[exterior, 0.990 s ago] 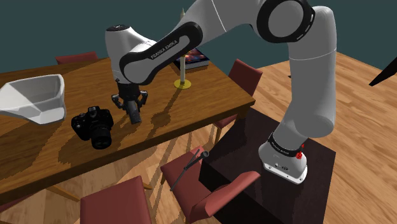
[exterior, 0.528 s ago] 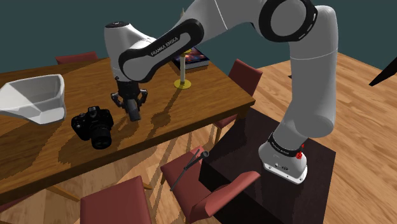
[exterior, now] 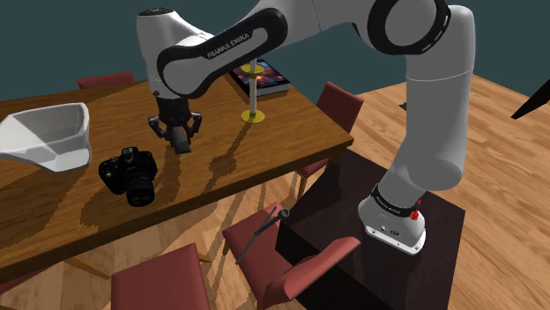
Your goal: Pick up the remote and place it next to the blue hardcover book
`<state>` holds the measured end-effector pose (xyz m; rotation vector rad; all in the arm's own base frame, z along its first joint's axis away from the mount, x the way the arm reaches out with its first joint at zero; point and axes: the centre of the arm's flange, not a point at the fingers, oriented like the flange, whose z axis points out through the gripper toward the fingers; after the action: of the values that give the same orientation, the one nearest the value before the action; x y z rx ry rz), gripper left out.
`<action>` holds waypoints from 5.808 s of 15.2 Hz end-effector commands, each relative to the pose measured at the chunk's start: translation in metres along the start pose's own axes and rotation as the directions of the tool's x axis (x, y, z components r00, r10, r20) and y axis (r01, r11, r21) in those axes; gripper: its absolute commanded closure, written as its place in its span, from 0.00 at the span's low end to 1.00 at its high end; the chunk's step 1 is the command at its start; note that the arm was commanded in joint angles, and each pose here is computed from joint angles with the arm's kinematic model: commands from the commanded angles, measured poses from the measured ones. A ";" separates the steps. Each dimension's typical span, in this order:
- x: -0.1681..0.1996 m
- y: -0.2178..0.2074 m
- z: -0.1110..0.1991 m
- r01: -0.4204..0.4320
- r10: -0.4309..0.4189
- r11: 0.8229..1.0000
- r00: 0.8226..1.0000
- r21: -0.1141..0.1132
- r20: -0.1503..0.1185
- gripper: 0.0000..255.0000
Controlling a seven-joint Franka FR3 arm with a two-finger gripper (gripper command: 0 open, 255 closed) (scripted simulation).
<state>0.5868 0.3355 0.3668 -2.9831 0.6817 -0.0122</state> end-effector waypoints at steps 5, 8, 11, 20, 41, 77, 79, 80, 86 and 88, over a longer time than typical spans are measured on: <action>0.000 -0.002 -0.032 0.000 0.000 1.000 1.000 0.000 0.000 1.00; -0.001 -0.003 -0.048 0.000 0.000 1.000 1.000 0.000 0.000 1.00; 0.003 0.008 -0.059 0.000 0.000 1.000 1.000 0.000 0.000 1.00; 0.037 0.122 -0.068 0.000 0.000 1.000 1.000 0.000 0.000 1.00; 0.116 0.387 -0.091 0.000 0.000 1.000 1.000 0.000 0.000 1.00; 0.150 0.506 -0.004 0.000 0.000 1.000 1.000 0.000 0.000 0.00; 0.150 0.506 -0.004 0.000 0.000 1.000 1.000 0.000 0.000 0.00; 0.150 0.506 -0.004 0.000 0.000 1.000 1.000 0.000 0.000 0.00; 0.150 0.506 -0.054 0.000 0.000 1.000 1.000 0.000 0.000 0.00; 0.150 0.506 -0.054 0.000 0.000 1.000 1.000 0.000 0.000 0.00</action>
<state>0.5014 -0.1866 0.3743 -2.9832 0.6815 -0.0133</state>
